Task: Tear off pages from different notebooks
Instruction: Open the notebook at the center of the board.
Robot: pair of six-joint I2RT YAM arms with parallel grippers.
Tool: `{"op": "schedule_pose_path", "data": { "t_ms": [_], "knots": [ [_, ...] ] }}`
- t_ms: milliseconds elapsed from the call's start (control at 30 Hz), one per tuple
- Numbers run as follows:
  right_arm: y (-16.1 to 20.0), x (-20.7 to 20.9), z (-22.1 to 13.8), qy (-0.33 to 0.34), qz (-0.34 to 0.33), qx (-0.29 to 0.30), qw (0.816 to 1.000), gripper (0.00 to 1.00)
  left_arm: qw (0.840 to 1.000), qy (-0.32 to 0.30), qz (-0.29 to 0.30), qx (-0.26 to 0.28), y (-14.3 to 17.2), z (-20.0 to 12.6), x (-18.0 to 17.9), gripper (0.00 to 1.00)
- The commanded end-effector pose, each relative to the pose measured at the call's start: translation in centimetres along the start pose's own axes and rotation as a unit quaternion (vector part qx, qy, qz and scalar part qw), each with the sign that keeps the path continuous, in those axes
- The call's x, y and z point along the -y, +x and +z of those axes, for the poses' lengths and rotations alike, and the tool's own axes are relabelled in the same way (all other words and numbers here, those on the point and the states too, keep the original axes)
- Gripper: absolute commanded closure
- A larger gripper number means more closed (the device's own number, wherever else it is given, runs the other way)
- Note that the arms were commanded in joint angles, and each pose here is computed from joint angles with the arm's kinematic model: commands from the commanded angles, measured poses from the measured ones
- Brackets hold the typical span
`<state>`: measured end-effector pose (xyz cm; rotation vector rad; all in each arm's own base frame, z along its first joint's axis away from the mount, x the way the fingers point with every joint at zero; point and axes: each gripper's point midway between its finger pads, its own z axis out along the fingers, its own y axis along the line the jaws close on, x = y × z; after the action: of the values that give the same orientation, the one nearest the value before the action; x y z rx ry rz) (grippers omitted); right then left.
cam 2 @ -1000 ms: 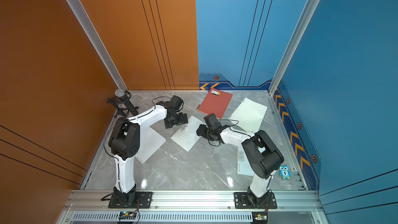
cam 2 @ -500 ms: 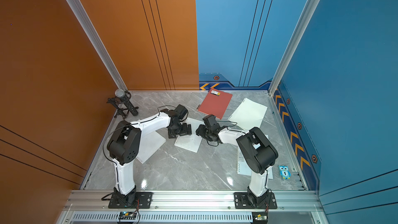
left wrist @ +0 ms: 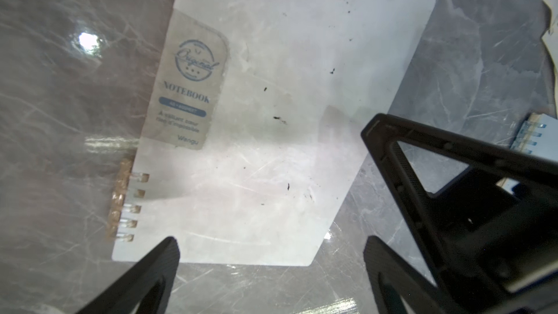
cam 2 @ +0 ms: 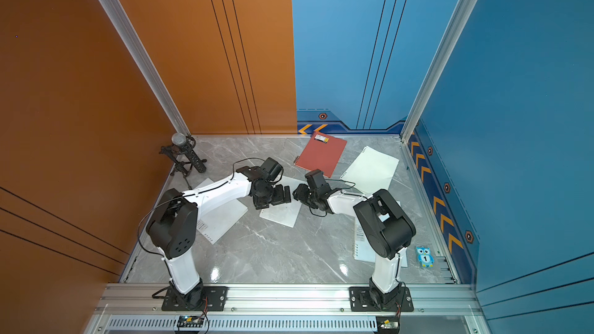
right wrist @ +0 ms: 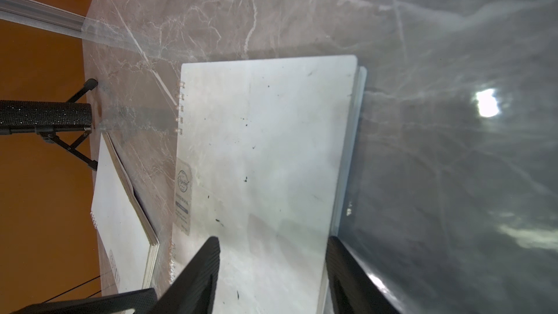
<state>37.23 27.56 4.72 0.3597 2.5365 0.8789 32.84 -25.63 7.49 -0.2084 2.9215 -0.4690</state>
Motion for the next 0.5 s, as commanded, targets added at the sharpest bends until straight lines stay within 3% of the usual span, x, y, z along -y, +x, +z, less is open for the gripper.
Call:
{"op": "schedule_pose_path", "data": {
  "t_ms": [0, 300, 467],
  "knots": [
    [-0.8, -1.7, -0.6, -0.031, 0.003, 0.004, 1.000, 0.42, 1.000, 0.005, -0.018, 0.004, -0.2, -1.2, -1.2, 0.02],
    [-1.5, -3.9, -0.9, -0.052, -0.007, 0.004, 0.999, 0.42, 0.996, 0.001, -0.072, 0.052, -3.8, -4.2, -7.0, 0.02],
    [-1.9, -5.2, -1.2, -0.059, -0.018, 0.004, 0.998, 0.41, 0.993, 0.028, -0.089, 0.071, -5.3, -5.7, -7.9, 0.01]
  ]
}}
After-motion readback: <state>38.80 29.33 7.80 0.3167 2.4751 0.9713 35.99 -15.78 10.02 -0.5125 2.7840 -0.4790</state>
